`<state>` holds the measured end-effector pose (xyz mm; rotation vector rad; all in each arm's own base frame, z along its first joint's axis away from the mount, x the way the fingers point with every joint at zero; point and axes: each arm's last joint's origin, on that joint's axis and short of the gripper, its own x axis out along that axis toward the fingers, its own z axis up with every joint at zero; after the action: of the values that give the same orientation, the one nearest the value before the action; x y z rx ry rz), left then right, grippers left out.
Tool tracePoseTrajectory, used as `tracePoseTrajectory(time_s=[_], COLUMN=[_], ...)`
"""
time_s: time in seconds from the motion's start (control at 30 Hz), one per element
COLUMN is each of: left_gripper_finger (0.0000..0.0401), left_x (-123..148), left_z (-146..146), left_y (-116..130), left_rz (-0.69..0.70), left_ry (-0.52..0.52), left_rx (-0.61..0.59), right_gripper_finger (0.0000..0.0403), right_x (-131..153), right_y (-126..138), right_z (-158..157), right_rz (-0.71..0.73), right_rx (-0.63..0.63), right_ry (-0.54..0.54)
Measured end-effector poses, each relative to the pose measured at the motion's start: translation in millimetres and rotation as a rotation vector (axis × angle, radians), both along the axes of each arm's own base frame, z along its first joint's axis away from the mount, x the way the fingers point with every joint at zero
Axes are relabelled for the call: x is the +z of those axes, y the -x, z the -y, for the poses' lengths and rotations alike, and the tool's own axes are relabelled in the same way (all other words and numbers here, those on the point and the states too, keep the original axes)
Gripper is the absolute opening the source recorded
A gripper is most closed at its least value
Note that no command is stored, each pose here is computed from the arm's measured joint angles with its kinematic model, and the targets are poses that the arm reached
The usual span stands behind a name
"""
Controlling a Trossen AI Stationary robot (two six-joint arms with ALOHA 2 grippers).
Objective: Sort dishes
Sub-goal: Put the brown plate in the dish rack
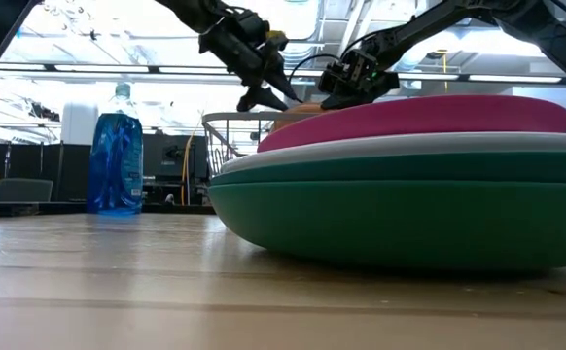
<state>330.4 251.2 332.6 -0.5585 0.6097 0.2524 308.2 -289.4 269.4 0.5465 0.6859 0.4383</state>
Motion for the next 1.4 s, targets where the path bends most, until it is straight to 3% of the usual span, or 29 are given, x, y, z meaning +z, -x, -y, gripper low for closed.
tracePoseTrajectory(time_s=[0.47, 0.8, 1.1, 1.4], left_gripper_finger=[0.0152, 0.0152, 0.0154, 0.0164], left_x=[-0.2, -0.6, -8.3, -7.6], left_z=[-0.1, 3.3, 17.9, 24.3], left_y=[0.0, 0.3, -6.7, -12.2], left_rz=[-0.015, 0.021, -0.237, -0.231], left_ry=[-0.198, -0.276, -0.653, -0.677], left_rx=[-0.154, -0.325, -0.473, -0.492], right_gripper_finger=[0.0002, 0.0002, 0.0002, 0.0002], right_x=[0.4, 0.4, 0.3, 0.3], right_y=[1.3, 0.4, 0.5, 0.5], right_z=[2.7, 1.7, 1.6, 1.6], right_rz=[-0.001, -0.002, -0.004, -0.003], right_rx=[-0.015, -0.012, -0.013, -0.012], right_ry=[-0.004, -0.004, -0.006, -0.007])
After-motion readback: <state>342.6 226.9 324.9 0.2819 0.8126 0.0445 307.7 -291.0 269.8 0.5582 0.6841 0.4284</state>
